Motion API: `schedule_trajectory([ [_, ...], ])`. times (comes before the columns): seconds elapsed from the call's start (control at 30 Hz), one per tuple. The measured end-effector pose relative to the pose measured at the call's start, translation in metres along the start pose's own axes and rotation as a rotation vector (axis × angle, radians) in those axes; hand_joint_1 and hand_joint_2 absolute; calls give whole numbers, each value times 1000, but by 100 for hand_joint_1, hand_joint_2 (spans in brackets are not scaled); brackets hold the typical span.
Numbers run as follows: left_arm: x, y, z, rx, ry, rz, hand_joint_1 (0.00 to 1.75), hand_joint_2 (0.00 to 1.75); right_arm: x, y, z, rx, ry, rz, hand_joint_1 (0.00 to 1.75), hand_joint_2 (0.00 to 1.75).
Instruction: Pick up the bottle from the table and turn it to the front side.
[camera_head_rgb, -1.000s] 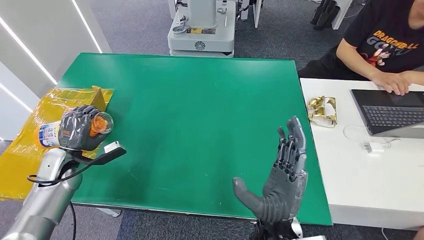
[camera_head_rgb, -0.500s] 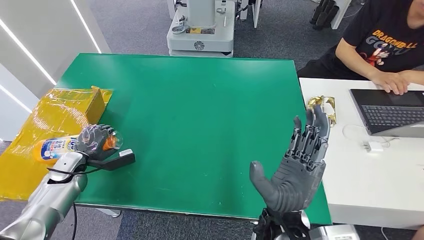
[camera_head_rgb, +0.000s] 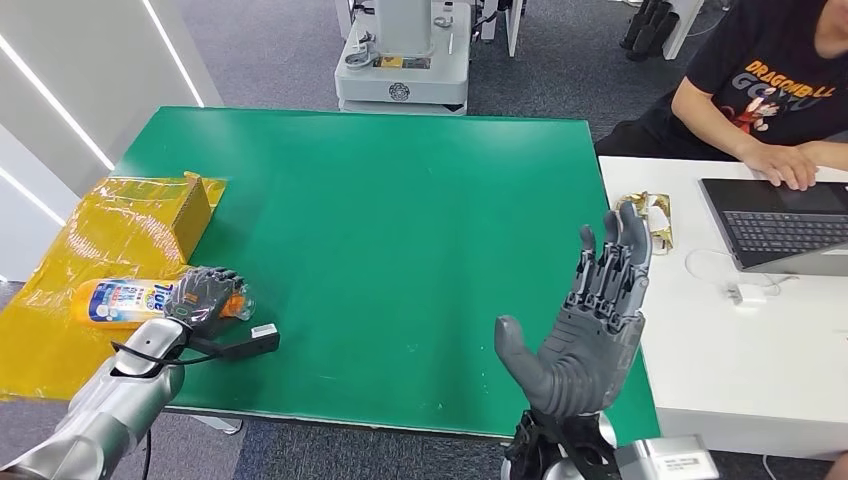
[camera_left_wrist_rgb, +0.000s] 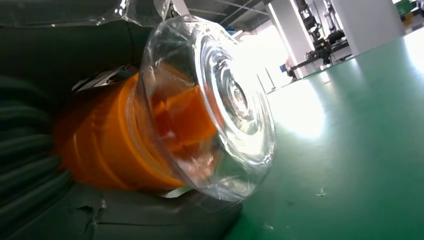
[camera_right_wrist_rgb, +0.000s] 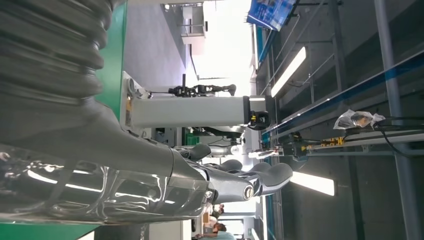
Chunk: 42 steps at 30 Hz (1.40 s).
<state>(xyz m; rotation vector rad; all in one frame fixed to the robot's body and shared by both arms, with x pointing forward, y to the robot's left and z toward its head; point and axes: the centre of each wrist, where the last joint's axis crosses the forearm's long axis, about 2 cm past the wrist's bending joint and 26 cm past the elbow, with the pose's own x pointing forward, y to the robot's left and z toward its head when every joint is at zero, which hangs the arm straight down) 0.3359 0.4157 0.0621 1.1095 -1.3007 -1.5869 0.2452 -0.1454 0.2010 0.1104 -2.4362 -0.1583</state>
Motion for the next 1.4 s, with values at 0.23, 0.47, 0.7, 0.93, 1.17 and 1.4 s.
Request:
schedule_trajectory([
  [0.23, 2, 0, -4, -7, 1, -25, 0, 175, -2, 0, 0, 7, 3, 7, 0, 175],
  [0.47, 2, 3, -9, 21, 22, -32, 0, 175, -4, 2, 1, 9, 13, 12, 0, 175],
  [0.7, 3, 3, -8, 66, 30, -30, 0, 175, -5, 3, 1, 11, 20, 8, 0, 175],
  [0.93, 13, -6, 2, 197, 28, 67, 0, 175, -6, 4, -1, 6, 20, 8, 0, 175],
  [1.17, 25, -2, 13, 348, 18, 130, 0, 175, -7, 6, -2, 2, 27, 7, 0, 175],
  [1.4, 35, 7, 24, 517, 12, 182, 0, 175, -10, 6, -1, 3, 33, 4, 0, 175],
])
